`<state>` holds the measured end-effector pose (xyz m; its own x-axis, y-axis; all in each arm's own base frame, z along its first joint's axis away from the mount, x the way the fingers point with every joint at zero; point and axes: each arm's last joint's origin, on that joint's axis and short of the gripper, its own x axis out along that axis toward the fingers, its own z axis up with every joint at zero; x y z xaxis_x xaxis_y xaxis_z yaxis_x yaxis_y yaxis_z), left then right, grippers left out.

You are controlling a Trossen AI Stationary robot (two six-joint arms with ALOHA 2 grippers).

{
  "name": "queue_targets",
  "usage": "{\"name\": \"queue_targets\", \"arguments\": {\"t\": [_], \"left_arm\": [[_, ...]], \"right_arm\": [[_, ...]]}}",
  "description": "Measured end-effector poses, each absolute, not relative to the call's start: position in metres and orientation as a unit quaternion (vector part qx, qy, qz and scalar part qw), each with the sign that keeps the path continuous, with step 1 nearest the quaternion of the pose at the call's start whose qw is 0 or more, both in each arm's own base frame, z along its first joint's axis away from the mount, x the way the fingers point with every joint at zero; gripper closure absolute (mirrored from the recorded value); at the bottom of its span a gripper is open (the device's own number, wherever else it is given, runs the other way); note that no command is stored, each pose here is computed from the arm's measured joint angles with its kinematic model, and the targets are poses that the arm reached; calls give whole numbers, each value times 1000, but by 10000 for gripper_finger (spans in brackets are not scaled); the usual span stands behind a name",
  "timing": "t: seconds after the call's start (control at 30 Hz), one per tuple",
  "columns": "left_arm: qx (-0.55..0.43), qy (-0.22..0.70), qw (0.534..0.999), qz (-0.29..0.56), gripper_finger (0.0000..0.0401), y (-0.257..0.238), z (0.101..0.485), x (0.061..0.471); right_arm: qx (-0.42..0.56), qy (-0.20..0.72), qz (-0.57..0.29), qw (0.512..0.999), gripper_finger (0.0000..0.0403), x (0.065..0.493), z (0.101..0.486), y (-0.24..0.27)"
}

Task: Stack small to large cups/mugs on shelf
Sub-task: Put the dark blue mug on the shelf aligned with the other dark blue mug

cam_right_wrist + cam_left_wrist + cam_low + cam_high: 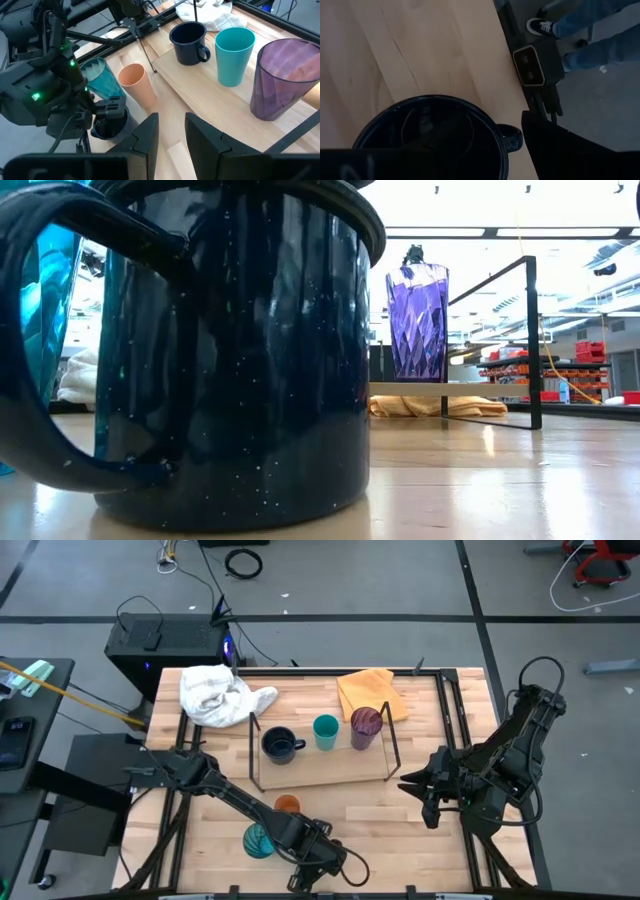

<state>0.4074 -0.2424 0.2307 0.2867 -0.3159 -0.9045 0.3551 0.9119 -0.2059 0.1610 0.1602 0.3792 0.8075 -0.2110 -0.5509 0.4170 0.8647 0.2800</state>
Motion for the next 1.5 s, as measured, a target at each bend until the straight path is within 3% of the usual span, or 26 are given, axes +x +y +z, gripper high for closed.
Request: {"name": "queue_targets", "arguments": {"t": [0.57,0.7,0.9,1.3,1.5], "left_arm": [[10,581,792,-188,222,-239,208,416],[16,579,793,-188,262,-238,208,417],[32,569,799,-191,364,-237,210,418],[38,574,795,-195,367,-235,213,417],[59,570,795,-200,373,-227,236,422]], "right_arm": [[198,267,-165,929,300,161,379,160],[198,267,-165,929,300,161,379,160],[198,267,-165,929,300,161,379,160],[197,267,-166,929,300,161,379,160],[196,268,-166,929,300,161,379,160]]}}
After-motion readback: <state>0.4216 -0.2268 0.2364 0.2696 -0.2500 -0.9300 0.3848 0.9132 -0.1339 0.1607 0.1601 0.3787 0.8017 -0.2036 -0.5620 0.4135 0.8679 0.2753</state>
